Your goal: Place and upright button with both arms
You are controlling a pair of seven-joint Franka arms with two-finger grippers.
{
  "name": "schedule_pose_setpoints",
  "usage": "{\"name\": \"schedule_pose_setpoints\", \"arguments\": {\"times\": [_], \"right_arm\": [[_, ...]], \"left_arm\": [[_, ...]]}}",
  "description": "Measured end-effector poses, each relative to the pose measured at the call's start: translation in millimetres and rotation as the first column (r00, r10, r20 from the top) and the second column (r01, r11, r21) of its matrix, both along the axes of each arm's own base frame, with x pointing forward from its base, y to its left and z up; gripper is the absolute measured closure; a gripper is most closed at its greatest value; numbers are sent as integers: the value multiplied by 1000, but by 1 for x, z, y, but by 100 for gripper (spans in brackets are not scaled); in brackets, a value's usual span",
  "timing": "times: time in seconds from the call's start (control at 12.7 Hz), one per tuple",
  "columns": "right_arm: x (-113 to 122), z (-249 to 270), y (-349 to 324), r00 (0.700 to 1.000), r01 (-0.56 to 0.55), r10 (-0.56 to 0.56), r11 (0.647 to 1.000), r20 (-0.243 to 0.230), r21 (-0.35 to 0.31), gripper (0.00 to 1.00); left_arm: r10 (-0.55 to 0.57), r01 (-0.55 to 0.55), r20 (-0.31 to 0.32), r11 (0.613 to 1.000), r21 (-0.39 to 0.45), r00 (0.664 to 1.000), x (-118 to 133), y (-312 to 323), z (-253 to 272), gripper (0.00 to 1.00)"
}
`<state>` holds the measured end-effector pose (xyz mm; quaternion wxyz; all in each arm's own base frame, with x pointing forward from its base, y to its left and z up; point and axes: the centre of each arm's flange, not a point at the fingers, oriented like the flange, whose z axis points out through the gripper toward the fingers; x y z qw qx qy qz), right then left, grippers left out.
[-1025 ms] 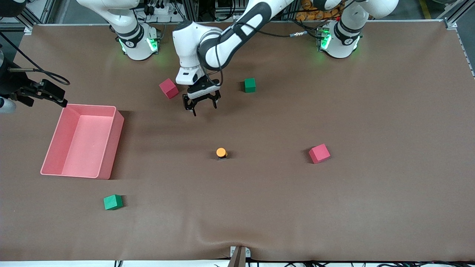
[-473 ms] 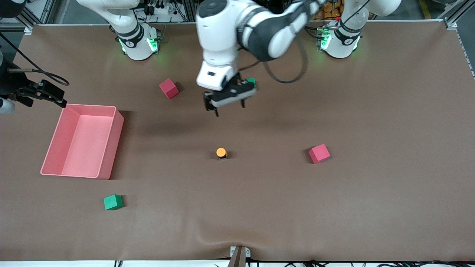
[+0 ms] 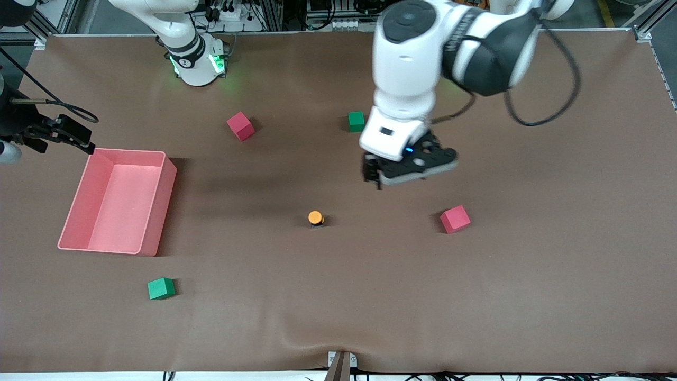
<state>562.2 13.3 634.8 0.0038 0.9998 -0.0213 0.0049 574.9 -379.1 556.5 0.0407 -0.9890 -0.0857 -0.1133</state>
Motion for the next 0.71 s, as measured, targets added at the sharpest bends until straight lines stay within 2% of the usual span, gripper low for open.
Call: {"name": "schedule_pose_setpoints", "arguments": {"times": [0.32,0.47,0.71], "right_arm": [[0,0,0,1000,1,-1,1000,0,0,0],[0,0,0,1000,1,-1,1000,-1,0,0],[0,0,-1,1000,1,-1,1000,-1,3,0]], "left_arm": [[-136,128,-130,990,-63,982,50,161,31,0],[-204,194,-172,978,-75,964,54,221,40,0],[-269,249,-192,961,-120,944,48,277,60,0]]}}
